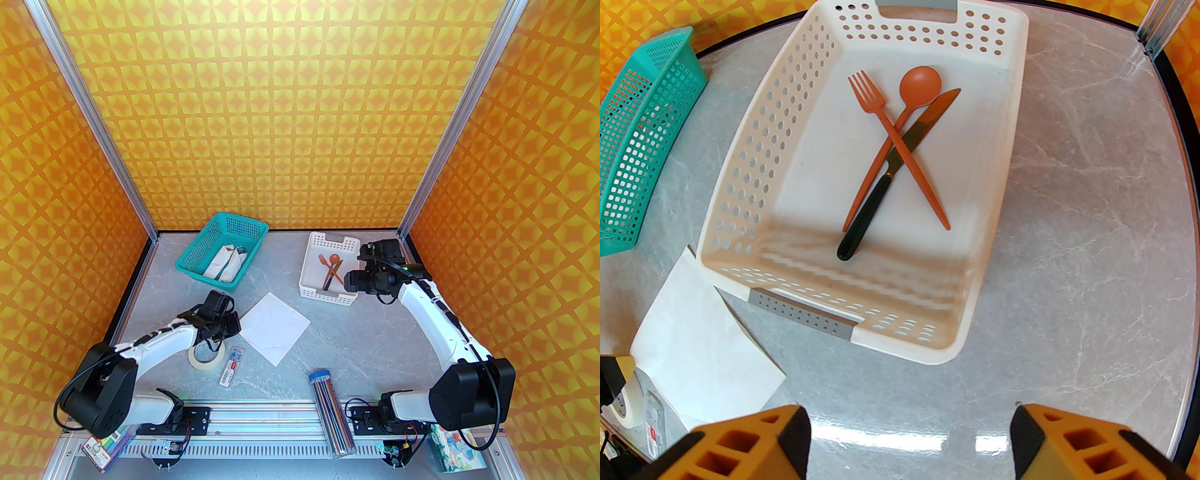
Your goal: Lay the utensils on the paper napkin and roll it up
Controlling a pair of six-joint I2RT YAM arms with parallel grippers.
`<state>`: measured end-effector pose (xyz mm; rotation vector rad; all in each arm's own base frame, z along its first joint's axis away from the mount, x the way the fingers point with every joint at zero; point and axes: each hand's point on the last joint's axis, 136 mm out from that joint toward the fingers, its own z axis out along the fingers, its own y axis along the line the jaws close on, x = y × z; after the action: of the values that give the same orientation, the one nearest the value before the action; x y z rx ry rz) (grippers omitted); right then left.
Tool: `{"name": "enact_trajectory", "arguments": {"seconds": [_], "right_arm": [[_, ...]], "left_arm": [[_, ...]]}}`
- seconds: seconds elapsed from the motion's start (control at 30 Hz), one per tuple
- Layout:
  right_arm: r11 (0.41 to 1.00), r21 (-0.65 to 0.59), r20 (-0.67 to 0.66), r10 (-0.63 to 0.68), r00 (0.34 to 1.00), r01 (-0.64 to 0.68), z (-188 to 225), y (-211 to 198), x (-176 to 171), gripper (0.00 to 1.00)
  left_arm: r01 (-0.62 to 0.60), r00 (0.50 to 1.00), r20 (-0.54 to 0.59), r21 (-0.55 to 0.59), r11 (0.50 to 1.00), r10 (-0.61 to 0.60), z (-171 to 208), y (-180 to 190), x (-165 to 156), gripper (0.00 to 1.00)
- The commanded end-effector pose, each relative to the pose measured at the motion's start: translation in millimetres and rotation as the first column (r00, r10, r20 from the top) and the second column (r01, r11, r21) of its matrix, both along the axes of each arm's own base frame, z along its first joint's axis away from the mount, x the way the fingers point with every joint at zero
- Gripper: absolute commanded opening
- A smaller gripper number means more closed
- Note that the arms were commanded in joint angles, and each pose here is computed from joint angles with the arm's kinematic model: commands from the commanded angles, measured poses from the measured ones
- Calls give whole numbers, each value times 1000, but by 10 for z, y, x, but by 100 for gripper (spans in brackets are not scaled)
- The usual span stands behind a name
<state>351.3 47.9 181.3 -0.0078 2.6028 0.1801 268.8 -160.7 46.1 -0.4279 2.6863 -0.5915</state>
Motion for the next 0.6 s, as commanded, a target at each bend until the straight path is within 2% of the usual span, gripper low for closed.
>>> {"name": "enact_trajectory", "arguments": {"seconds": [0.0, 0.1, 0.33, 0.57], "right_arm": [[1000, 19, -5, 13, 1000, -13, -17, 96, 118, 71], [1000, 4, -26, 25, 999, -25, -72, 135, 200, 67], [998, -19, -61, 55, 997, -56, -188, 251, 325, 65], [998, -23, -58, 65, 996, -66, -170, 278, 373, 65]], "left_arm": [[-77, 997, 25, -71, 995, 78, 56, -63, 17, 0], [-77, 997, 22, -91, 993, 79, 56, -126, -28, 0], [-82, 996, 26, -88, 993, 84, 23, -159, -96, 0], [-50, 992, 112, -13, 999, 51, 244, -63, -49, 28]]}}
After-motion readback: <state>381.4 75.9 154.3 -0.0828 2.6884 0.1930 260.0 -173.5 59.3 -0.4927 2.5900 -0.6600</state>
